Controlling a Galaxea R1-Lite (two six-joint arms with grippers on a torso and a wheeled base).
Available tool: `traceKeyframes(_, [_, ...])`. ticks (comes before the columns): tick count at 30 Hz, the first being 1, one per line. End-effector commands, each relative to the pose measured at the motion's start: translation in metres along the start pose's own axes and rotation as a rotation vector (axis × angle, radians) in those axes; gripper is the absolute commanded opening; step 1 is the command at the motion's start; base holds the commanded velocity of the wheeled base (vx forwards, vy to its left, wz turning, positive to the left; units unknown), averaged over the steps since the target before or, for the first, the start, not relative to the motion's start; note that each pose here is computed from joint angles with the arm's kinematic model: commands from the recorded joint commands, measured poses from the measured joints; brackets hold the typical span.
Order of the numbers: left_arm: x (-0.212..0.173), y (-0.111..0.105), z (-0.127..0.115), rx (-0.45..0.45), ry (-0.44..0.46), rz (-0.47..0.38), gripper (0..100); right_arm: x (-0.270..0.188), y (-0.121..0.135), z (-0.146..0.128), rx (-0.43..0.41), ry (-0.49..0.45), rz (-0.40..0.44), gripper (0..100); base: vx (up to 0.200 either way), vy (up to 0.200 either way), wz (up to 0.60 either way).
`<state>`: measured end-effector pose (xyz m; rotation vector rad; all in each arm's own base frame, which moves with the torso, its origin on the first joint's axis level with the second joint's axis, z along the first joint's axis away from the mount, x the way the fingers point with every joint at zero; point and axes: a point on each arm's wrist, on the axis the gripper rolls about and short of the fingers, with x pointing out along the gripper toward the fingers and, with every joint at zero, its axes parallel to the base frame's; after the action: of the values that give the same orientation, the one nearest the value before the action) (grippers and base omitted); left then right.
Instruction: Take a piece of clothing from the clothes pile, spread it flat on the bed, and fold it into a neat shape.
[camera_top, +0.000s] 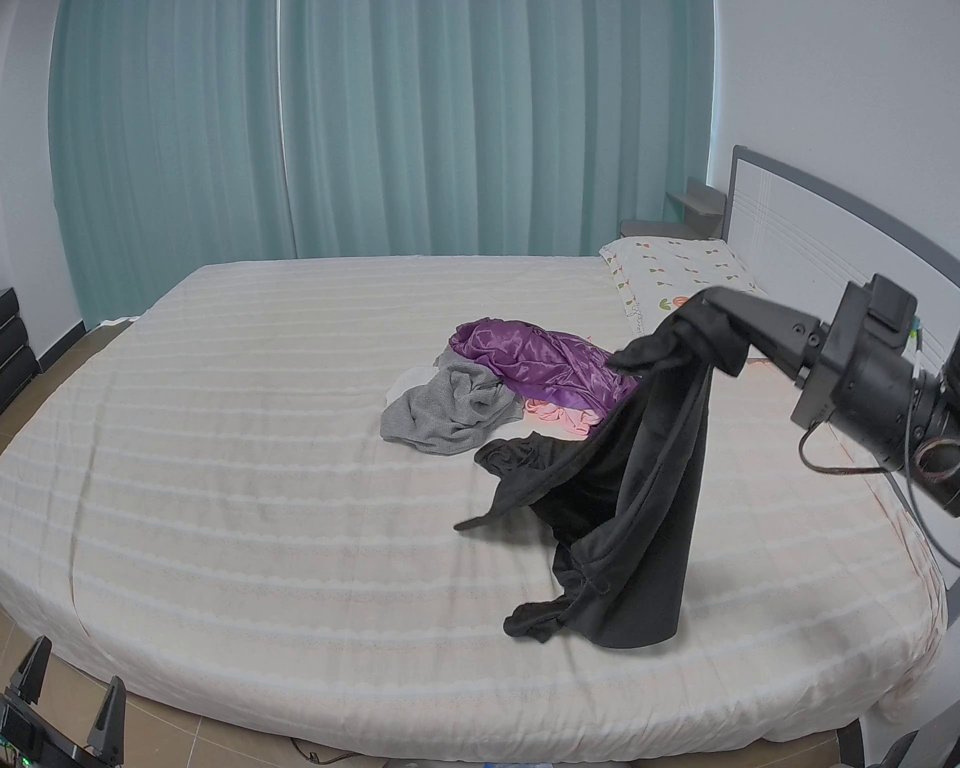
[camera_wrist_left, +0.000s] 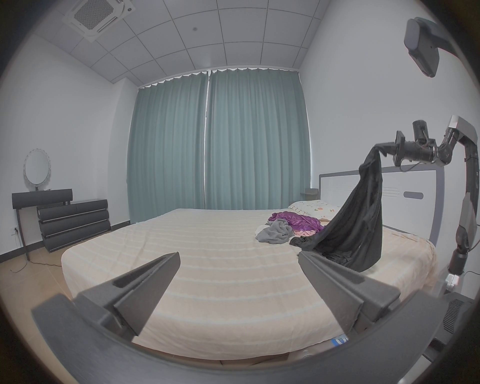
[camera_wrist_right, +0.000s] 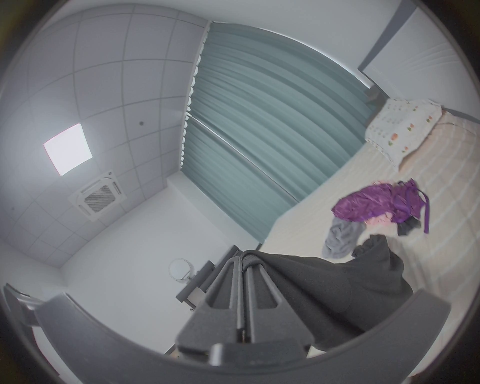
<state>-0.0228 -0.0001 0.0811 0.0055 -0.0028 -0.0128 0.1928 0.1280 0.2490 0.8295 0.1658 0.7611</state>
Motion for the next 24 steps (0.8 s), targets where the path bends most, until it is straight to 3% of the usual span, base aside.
traceKeyframes(1, [0.000, 0.000, -0.005, 0.002, 0.001, -0.001, 100, -0.014, 0.022, 0.017, -0.020, -0.058, 0.073, 0, 0.000, 0.000, 0.00])
traceKeyframes(5, [-0.001, 0.000, 0.001, -0.008, -0.039, -0.001, 100, -0.013, 0.022, 0.015, -0.029, -0.031, 0.090, 0, 0.000, 0.000, 0.00])
traceKeyframes(7, [-0.010, 0.000, 0.040, -0.077, -0.178, -0.019, 100, -0.012, 0.019, 0.010, -0.024, -0.009, 0.082, 0, 0.000, 0.000, 0.00])
traceKeyframes(9, [-0.010, 0.001, 0.077, -0.149, -0.198, -0.055, 100, -0.008, 0.012, 0.002, -0.017, 0.026, 0.062, 0, 0.000, 0.000, 0.00])
traceKeyframes(12, [0.005, 0.000, 0.087, -0.146, -0.086, -0.127, 100, -0.005, 0.007, -0.001, -0.014, 0.039, 0.046, 0, 0.000, 0.000, 0.00])
traceKeyframes(17, [0.034, -0.004, 0.068, -0.143, 0.149, -0.254, 100, 0.001, 0.001, -0.005, -0.008, 0.058, 0.025, 0, 0.000, 0.000, 0.00])
traceKeyframes(20, [0.061, -0.010, 0.063, -0.130, 0.335, -0.332, 100, 0.007, -0.002, -0.005, -0.007, 0.060, 0.016, 0, 0.000, 0.000, 0.00])
traceKeyframes(21, [0.061, -0.010, 0.063, -0.130, 0.335, -0.332, 100, 0.007, -0.002, -0.005, -0.007, 0.060, 0.016, 0, 0.000, 0.000, 0.00])
traceKeyframes(24, [0.089, -0.019, 0.056, -0.119, 0.481, -0.388, 100, 0.007, 0.002, -0.002, -0.015, 0.045, 0.033, 0, 0.000, 0.000, 0.00])
